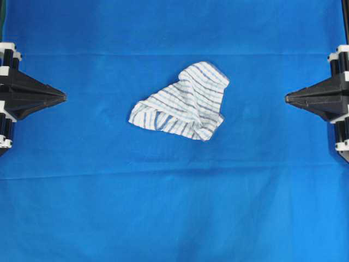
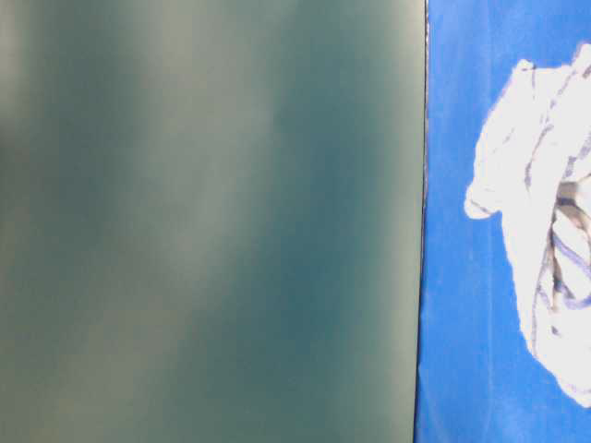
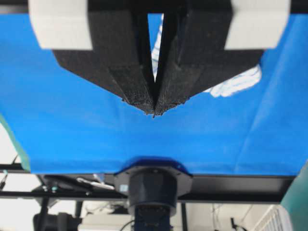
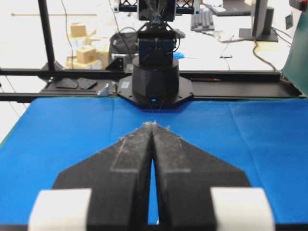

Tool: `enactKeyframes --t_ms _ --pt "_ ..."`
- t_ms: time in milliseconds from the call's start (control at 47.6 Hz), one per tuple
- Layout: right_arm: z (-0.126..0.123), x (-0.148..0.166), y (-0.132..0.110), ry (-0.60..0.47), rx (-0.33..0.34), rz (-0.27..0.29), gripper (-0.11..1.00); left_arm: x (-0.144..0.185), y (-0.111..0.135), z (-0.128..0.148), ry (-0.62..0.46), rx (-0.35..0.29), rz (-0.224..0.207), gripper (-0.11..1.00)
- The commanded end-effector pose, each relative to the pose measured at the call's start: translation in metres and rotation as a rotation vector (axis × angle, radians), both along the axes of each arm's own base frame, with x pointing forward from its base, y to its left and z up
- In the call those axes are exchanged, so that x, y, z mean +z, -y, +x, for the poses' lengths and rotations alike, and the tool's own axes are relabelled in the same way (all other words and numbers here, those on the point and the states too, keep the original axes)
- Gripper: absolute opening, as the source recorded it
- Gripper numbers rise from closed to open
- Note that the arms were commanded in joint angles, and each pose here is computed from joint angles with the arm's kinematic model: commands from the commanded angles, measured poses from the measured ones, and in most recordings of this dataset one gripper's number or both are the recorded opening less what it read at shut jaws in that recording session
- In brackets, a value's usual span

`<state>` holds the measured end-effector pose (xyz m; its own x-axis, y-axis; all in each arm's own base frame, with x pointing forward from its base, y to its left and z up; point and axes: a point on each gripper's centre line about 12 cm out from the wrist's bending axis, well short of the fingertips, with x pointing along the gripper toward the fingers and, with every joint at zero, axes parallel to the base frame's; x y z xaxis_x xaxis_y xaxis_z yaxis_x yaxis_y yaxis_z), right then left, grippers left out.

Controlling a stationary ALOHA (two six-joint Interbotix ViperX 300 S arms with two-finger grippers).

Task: Hand over the towel.
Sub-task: 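Move the left gripper toward the left edge of the striped towel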

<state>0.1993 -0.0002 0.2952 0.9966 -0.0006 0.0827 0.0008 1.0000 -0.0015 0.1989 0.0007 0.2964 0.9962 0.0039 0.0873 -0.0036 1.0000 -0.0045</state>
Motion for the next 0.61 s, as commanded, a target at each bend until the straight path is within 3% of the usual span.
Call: enactKeyframes --t_ms 0,189,588 --pt "0.002 0.009 0.001 0.025 -0.005 0.0 0.0 0.005 -0.001 0.002 0.018 0.005 -0.01 0.0" --pt "0.003 0.013 0.002 0.034 -0.008 0.004 0.0 0.01 -0.005 0.007 0.032 0.026 0.001 0.0" --pt "0.009 0.006 0.002 0.002 -0.008 0.018 0.0 -0.001 -0.024 0.057 -0.093 0.097 -0.007 0.04"
